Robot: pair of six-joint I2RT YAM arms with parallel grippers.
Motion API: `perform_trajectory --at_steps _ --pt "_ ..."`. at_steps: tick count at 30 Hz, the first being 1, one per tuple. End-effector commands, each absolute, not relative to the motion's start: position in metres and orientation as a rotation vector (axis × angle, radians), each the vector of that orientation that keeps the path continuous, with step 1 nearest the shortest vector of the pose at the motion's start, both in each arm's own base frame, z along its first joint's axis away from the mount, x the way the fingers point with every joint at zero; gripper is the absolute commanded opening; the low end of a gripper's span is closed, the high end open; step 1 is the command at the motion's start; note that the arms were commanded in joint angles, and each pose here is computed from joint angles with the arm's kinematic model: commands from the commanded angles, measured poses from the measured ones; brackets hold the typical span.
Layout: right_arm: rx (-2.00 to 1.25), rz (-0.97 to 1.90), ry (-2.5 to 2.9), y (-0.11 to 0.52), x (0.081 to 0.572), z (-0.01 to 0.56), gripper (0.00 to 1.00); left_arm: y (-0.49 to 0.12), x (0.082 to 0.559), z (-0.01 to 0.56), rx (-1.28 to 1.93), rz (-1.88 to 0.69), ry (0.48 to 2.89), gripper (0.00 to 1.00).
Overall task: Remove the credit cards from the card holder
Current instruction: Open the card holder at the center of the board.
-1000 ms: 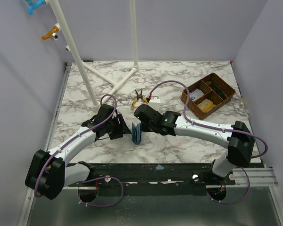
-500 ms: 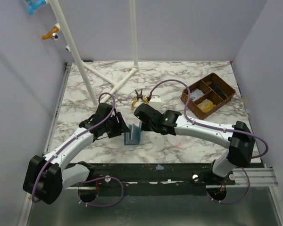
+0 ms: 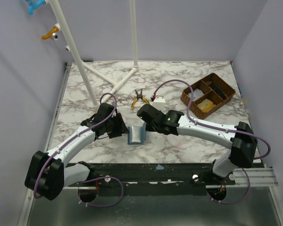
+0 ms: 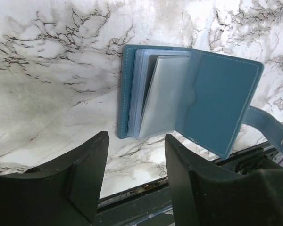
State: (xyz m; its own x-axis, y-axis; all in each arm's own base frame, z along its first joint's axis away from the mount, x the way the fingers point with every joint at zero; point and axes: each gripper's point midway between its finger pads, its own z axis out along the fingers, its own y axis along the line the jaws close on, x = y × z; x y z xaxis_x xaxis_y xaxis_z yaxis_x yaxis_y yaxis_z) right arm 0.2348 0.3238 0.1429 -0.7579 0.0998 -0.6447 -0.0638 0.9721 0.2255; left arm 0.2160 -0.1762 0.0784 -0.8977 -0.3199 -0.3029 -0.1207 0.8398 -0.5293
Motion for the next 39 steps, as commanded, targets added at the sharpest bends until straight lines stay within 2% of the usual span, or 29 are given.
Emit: perform_trajectory --at_steps 1,8,18,23,34,39 --pt "0.096 0.129 2.457 0.273 0.233 0.115 0.01 -0.180 0.222 0.079 -0.297 -0.732 2.622 0.51" --pt "0.167 0.018 2.543 0.233 0.232 0.063 0.01 -0.187 0.224 0.074 -0.288 -0.742 2.644 0.46" --pt "0.166 -0.018 2.599 0.229 0.247 0.016 0.01 -0.201 0.231 0.070 -0.258 -0.733 2.677 0.39" --pt "0.175 0.006 2.599 0.232 0.256 0.013 0.01 -0.206 0.238 0.070 -0.236 -0.718 2.693 0.36" --pt "0.191 0.006 2.605 0.230 0.260 0.015 0.01 -0.207 0.247 0.055 -0.217 -0.654 2.740 0.21" --pt "0.186 0.001 2.601 0.229 0.260 0.017 0.01 -0.212 0.248 0.051 -0.201 -0.649 2.754 0.19"
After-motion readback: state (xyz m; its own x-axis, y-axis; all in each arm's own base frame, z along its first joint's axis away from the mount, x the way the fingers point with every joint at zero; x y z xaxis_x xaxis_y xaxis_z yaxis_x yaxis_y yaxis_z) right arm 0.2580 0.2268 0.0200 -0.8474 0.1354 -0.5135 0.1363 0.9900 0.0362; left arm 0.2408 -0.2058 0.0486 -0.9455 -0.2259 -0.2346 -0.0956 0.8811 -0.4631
